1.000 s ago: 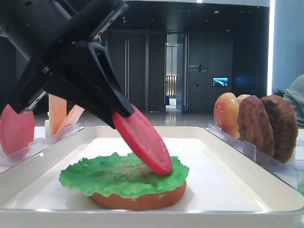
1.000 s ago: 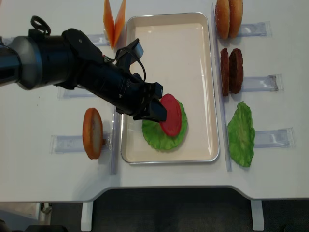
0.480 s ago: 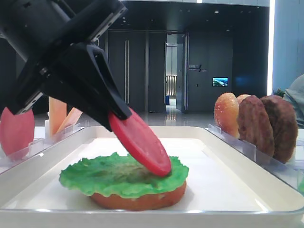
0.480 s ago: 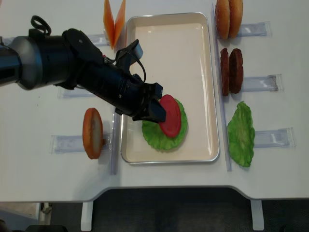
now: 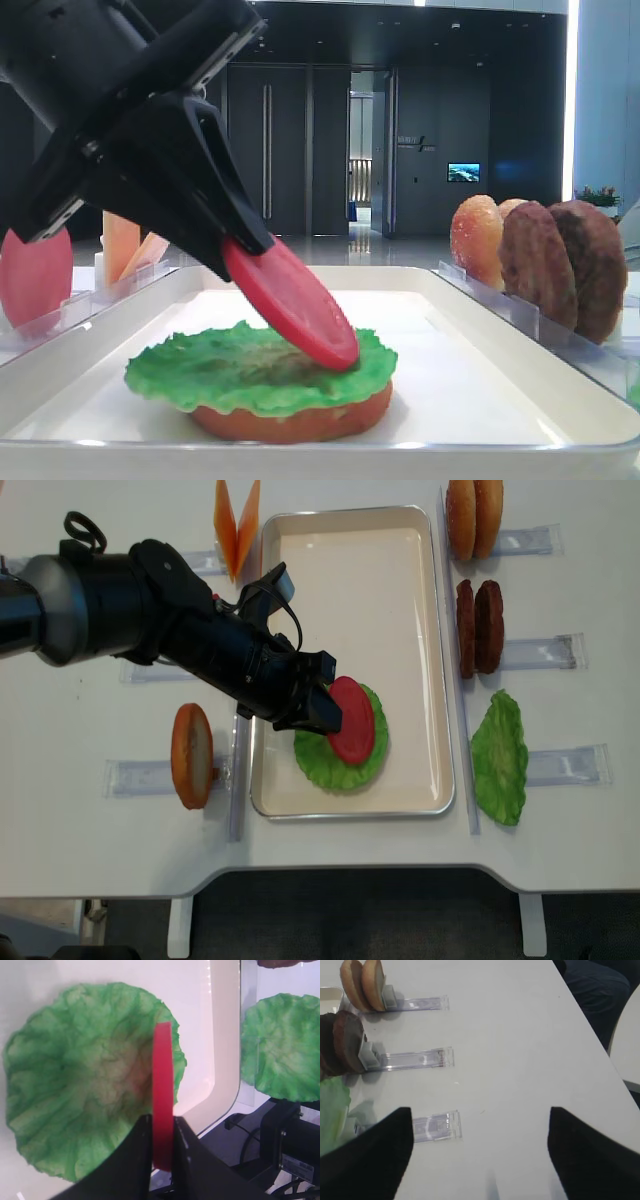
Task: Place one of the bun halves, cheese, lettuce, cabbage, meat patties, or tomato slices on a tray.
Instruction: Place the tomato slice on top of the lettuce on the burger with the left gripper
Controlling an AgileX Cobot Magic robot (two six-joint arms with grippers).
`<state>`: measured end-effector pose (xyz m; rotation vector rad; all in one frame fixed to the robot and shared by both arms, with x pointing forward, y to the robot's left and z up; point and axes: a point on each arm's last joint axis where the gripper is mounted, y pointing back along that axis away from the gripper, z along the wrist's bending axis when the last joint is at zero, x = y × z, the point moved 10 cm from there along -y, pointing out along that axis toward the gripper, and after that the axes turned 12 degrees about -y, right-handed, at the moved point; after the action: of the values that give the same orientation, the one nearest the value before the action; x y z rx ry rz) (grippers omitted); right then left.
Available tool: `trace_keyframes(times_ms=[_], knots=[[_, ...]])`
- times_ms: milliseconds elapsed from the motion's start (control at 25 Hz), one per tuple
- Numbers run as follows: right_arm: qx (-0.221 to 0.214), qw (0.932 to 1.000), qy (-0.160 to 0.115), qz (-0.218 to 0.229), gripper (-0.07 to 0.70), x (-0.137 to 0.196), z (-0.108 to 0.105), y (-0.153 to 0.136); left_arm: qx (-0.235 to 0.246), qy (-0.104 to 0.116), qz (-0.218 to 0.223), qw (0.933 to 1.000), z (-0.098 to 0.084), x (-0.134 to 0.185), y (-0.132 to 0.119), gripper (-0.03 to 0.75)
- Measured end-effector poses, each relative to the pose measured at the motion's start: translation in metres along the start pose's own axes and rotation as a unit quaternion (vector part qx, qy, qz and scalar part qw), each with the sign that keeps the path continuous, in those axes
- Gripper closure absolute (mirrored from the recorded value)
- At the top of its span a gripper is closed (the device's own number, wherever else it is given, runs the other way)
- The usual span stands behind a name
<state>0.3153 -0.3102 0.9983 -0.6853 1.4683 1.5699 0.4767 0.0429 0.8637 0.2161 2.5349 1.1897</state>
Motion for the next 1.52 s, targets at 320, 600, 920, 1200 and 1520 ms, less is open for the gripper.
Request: trace_keyframes(times_ms=[320, 600, 920, 1200, 1520], knots=[[0.0, 1.0, 0.0, 0.0, 0.095, 0.0, 0.0, 0.0, -0.001, 0.001, 0.001, 1.0, 0.0005, 0.0002, 0.0, 0.501], [0.0, 1.0, 0.0, 0.0, 0.095, 0.0, 0.0, 0.0, -0.002, 0.008, 0.001, 1.0, 0.0009, 0.0005, 0.0, 0.29], [0.0, 1.0, 0.0, 0.0, 0.095, 0.0, 0.0, 0.0, -0.015, 0.02, 0.01, 0.9996, 0.0056, 0.0038, 0.0002, 0.161], [0.0, 1.0, 0.0, 0.0, 0.095, 0.0, 0.0, 0.0, -0.027, 0.029, 0.012, 0.9991, 0.0075, 0.0007, 0.0025, 0.127], [0.0, 1.0, 0.0, 0.0, 0.095, 0.0, 0.0, 0.0, -0.036, 0.034, 0.026, 0.9984, 0.0046, 0.0, 0.0095, 0.125]])
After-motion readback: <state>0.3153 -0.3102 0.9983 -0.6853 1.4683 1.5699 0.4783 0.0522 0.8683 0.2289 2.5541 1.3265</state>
